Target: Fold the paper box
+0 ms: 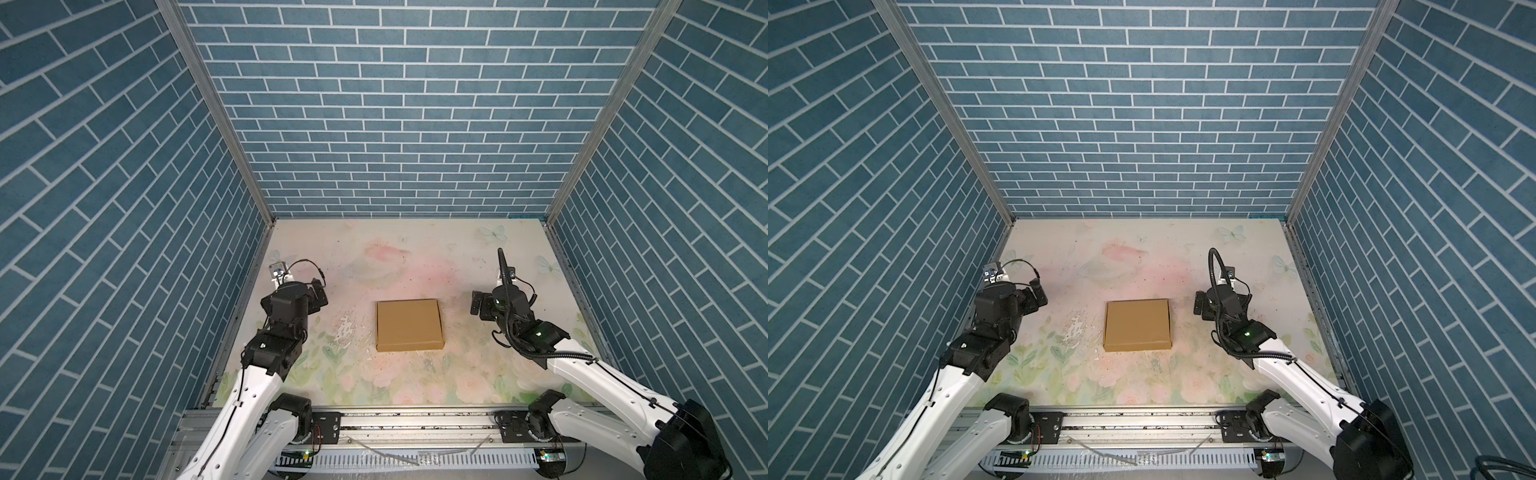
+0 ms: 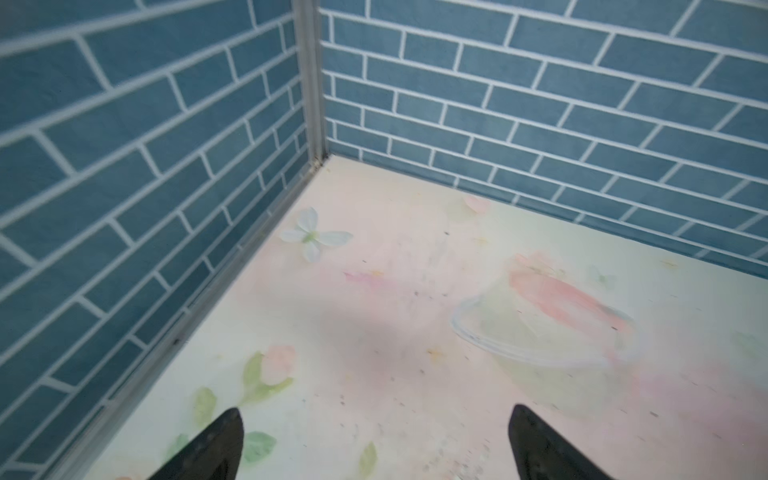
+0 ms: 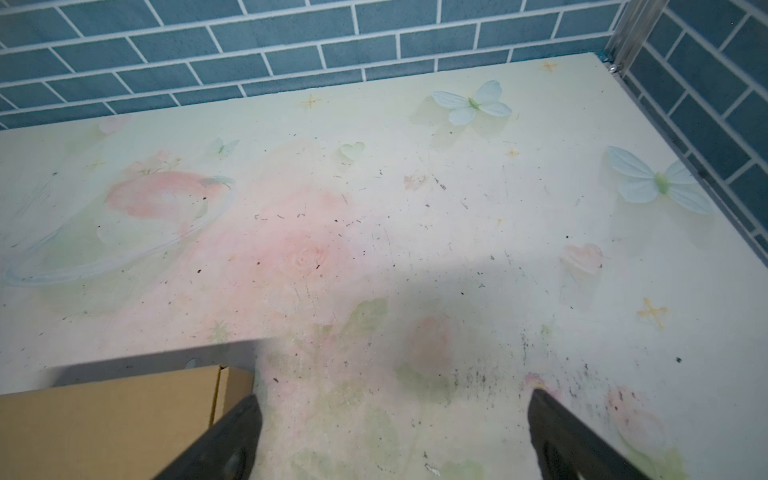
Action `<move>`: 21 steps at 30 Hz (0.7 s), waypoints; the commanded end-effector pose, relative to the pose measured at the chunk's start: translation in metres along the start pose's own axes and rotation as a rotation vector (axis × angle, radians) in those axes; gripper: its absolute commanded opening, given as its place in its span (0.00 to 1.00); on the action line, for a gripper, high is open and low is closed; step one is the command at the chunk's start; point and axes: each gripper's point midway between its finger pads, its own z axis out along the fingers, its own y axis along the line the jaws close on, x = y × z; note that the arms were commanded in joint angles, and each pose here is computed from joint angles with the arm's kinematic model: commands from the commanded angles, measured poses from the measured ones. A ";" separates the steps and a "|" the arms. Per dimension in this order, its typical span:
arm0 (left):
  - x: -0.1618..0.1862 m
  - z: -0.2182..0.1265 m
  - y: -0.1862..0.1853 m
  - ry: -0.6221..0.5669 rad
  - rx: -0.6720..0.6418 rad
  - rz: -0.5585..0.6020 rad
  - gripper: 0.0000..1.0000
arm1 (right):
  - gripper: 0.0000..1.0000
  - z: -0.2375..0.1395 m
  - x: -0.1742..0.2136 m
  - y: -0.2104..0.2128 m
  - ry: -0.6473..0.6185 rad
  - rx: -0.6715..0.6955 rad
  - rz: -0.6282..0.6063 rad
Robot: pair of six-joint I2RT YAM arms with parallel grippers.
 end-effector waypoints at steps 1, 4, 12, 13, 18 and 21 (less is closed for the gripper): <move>-0.007 -0.005 0.037 -0.135 -0.175 0.015 1.00 | 0.99 -0.007 -0.012 -0.019 -0.097 0.079 0.015; 0.005 -0.006 0.055 -0.208 -0.247 -0.025 1.00 | 0.99 -0.014 -0.010 -0.034 -0.129 0.132 0.025; 0.032 0.012 0.062 -0.346 -0.265 -0.041 1.00 | 0.99 -0.035 -0.012 -0.070 -0.215 0.267 -0.009; 0.034 0.015 0.061 -0.343 -0.267 -0.024 1.00 | 0.99 -0.037 -0.012 -0.073 -0.223 0.282 -0.015; 0.042 0.044 0.040 -0.318 -0.198 0.080 1.00 | 0.99 -0.039 -0.009 -0.084 -0.267 0.344 -0.064; 0.047 0.065 0.025 -0.294 -0.136 0.104 0.99 | 0.99 -0.037 -0.012 -0.087 -0.298 0.367 -0.096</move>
